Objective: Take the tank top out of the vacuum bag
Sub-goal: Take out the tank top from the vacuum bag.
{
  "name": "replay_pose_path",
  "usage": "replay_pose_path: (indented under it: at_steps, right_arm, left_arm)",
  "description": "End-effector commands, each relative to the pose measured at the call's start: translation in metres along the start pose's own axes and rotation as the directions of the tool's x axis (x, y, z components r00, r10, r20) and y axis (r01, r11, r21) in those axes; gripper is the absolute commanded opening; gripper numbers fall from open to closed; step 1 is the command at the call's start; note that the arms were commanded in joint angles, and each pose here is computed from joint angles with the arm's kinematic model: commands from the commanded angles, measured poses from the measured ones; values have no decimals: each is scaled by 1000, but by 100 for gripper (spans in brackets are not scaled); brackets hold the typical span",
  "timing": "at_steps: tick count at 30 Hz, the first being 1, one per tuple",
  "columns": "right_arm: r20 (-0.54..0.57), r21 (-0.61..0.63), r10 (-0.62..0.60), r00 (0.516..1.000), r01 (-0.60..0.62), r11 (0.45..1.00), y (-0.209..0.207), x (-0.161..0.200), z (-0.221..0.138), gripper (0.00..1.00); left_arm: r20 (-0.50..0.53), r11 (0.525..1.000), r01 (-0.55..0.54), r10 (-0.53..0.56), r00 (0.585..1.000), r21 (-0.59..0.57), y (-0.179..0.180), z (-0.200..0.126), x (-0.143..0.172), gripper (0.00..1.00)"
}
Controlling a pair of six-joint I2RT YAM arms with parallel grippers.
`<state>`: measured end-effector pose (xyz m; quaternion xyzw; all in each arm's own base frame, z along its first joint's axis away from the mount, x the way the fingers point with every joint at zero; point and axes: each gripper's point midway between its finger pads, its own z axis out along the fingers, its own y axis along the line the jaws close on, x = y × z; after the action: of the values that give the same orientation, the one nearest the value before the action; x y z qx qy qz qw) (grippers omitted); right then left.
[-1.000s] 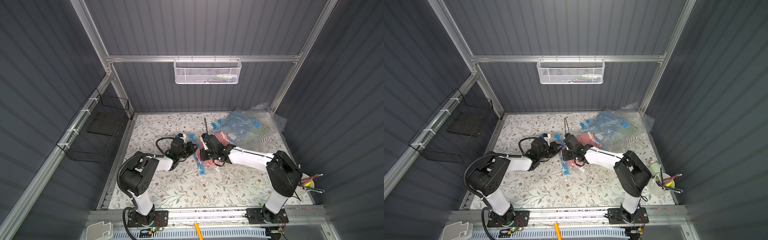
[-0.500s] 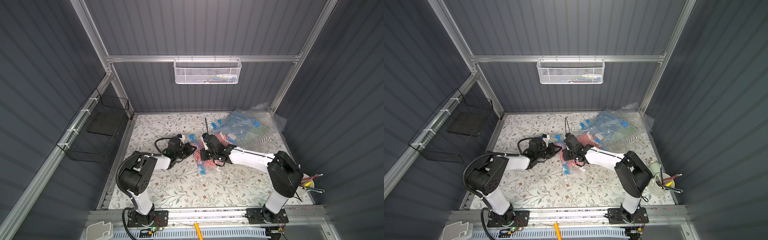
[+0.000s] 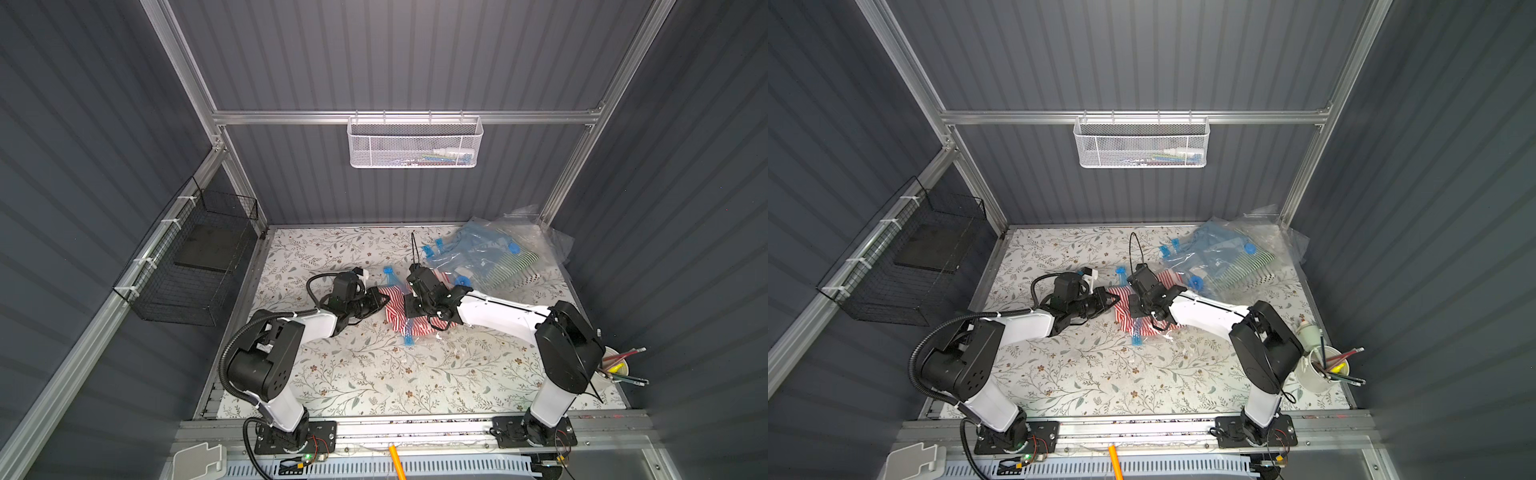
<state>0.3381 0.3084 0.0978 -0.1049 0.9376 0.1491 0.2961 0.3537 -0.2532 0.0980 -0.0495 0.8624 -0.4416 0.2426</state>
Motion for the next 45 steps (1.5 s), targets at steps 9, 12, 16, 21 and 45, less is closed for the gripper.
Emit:
replay_pose_path:
  at_steps: [9,12,16,21,45]
  right_arm:
    - [-6,264,65,998,-61,963,-55,-3,0,0]
    - [-2,270,69,998,-66,961,-57,-4,0,0]
    - [3,281,67,998,-65,958,-61,-4,1,0]
    - [1,278,82,997,-79,957,-67,-3,3,0]
    - [39,183,91,995,-97,978,-69,-15,-2,0]
  left_arm:
    - [24,986,-105,109,994,-133,12,-49,-42,0]
    - [52,975,-128,140,989,-182,16,-62,-60,0]
    - [99,952,-118,151,984,-283,36,-80,-92,0]
    - [149,926,-69,133,980,-371,64,-93,-120,0]
    - [232,526,101,190,954,-845,200,-187,-176,0]
